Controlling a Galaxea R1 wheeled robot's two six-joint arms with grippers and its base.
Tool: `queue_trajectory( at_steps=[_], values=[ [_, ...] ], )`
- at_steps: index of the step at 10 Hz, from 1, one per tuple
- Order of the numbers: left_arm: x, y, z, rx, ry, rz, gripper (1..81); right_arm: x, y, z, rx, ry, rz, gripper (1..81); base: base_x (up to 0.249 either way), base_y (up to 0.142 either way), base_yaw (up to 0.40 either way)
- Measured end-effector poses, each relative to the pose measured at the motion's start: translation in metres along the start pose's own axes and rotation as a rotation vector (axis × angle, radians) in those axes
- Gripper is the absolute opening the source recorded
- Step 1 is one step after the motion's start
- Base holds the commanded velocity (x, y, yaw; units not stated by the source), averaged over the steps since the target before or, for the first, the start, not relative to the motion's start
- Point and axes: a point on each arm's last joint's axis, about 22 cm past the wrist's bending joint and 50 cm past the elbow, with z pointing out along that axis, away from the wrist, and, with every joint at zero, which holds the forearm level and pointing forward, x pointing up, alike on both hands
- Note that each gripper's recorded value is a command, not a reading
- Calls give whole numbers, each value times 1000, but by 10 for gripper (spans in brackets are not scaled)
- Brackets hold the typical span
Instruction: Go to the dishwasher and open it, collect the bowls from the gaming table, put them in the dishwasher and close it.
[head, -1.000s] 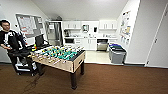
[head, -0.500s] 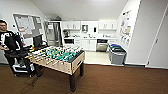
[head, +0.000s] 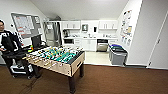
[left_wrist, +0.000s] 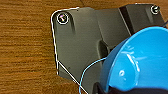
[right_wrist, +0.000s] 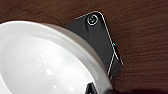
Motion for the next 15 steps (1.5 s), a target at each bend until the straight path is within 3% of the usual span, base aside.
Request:
queue_trajectory(
  at_steps=[10,12,14,15],
  values=[
    [1,-1,0,1,-1,1,10,5,-7,3,8,6,-1,10,125,-94,0],
    [4,8,2,-10,4,2,10,9,4,-1,-8,14,-4,10,124,-100,0],
    [-6,-1,0,3,-14,0,10,-5,-4,2,4,-8,-1,10,125,-100,0],
    [2,1,0,0,-2,2,10,4,-3,2,2,3,-4,10,125,-100,0]
  ],
)
